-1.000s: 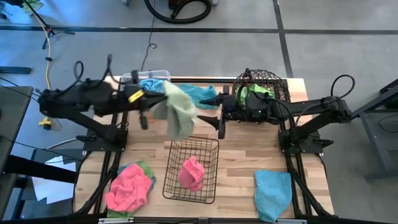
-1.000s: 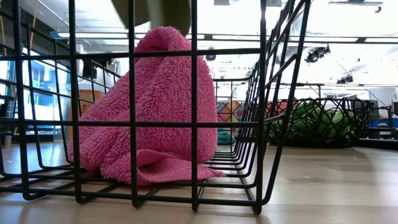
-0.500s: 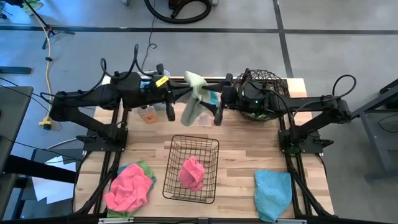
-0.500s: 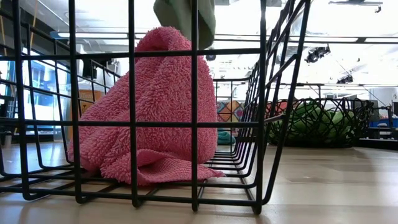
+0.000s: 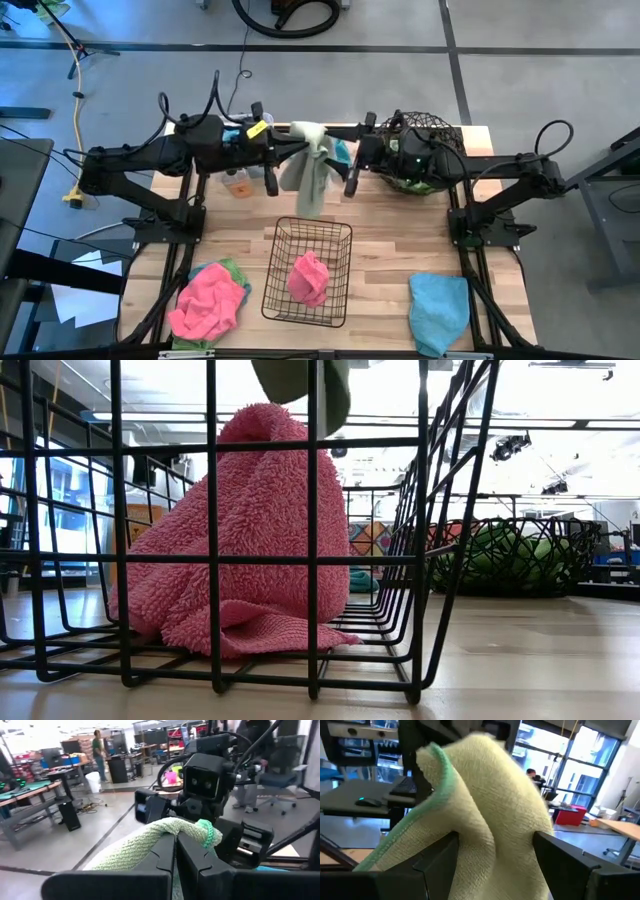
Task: Sort microfiber towel by color & place in baskets
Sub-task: Put the light green microfiber towel into the round black wire basket
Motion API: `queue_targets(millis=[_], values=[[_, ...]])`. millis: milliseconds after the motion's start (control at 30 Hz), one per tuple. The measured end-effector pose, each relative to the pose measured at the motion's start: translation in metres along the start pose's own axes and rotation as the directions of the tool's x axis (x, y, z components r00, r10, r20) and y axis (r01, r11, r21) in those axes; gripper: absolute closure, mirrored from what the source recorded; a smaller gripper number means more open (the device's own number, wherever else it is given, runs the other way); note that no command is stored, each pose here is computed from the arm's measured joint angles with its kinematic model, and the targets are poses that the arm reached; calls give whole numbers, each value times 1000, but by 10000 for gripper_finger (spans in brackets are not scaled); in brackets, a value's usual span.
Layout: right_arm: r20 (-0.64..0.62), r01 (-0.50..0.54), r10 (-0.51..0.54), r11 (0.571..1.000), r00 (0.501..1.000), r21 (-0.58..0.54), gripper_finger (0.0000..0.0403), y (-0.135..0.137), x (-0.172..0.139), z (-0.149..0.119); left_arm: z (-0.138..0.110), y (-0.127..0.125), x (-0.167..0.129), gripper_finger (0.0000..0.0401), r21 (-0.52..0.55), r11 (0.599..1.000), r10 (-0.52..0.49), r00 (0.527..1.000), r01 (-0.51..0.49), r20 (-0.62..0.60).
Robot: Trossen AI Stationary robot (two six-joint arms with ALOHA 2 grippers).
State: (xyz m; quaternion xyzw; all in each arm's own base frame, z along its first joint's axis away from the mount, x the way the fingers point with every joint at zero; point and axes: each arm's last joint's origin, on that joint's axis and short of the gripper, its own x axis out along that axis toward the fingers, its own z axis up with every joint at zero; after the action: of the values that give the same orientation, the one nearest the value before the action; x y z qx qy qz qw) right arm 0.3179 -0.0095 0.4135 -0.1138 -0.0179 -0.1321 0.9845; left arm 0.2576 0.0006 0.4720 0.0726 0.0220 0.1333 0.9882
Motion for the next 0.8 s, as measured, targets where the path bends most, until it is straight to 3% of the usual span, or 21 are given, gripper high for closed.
queue_targets(millis=[233, 567, 700, 800], values=[[-20, -33, 34, 999, 999, 25, 146, 6, 11, -11, 3, 5, 4, 401, -14, 993, -113, 992, 114, 64], [43, -60, 57, 996, 997, 60, 159, 8, 14, -8, 9, 10, 8, 401, -19, 987, -156, 976, 161, 154], [62, -57, 53, 996, 997, 67, 237, 8, 15, -6, 7, 6, 18, 401, -22, 984, -173, 970, 179, 169], [70, -68, 62, 995, 996, 77, 349, 8, 15, -6, 3, 4, 26, 401, -15, 984, -174, 971, 178, 165]])
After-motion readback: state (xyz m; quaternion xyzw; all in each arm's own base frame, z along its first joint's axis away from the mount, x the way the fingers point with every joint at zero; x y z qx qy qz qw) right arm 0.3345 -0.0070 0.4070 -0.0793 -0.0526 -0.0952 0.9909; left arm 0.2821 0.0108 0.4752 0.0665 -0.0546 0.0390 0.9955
